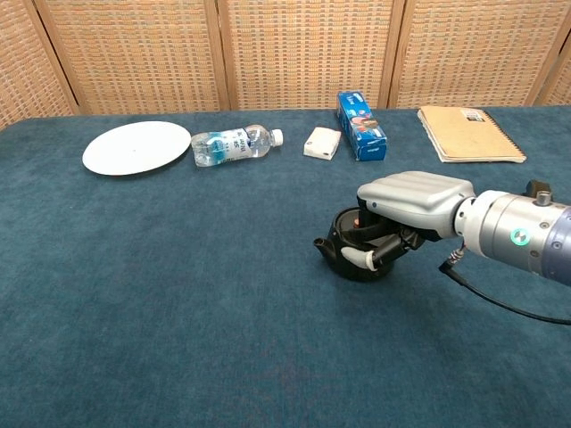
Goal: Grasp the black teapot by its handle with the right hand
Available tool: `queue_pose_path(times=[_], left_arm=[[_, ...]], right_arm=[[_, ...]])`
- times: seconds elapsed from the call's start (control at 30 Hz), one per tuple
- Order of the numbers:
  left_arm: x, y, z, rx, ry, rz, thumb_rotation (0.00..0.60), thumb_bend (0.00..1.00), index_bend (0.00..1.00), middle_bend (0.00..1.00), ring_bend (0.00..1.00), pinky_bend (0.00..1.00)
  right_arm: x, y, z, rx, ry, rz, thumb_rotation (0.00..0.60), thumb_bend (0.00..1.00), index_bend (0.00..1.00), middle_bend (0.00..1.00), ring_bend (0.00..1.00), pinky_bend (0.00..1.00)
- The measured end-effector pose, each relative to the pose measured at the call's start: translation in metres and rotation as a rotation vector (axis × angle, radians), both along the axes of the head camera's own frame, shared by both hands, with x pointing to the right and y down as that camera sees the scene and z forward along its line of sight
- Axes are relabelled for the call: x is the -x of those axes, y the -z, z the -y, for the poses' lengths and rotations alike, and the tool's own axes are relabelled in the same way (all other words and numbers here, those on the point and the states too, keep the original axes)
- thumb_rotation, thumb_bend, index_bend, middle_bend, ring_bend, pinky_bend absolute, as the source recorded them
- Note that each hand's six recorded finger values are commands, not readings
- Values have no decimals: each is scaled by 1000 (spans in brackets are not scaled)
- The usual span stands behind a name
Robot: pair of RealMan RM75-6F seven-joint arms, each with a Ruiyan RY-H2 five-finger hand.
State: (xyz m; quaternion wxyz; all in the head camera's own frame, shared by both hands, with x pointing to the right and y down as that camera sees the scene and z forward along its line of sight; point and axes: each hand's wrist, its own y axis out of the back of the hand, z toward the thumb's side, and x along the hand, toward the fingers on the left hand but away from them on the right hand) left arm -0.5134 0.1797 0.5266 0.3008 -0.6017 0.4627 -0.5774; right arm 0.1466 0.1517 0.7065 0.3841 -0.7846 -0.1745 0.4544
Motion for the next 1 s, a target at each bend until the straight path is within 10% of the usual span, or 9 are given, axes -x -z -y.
queue_pose_path(times=[0.2, 1.0], left_arm=[[1, 0, 0, -1, 1, -1, 600, 0, 0, 0, 0, 0], [1, 1, 0, -2, 2, -8, 600, 0, 0, 0, 0, 0]], right_arm=[[1, 1, 0, 16, -25, 46, 600, 825, 1000, 1000, 891, 711], [5, 23, 19, -62, 25, 86, 600, 863, 1000, 1000, 929, 1000]])
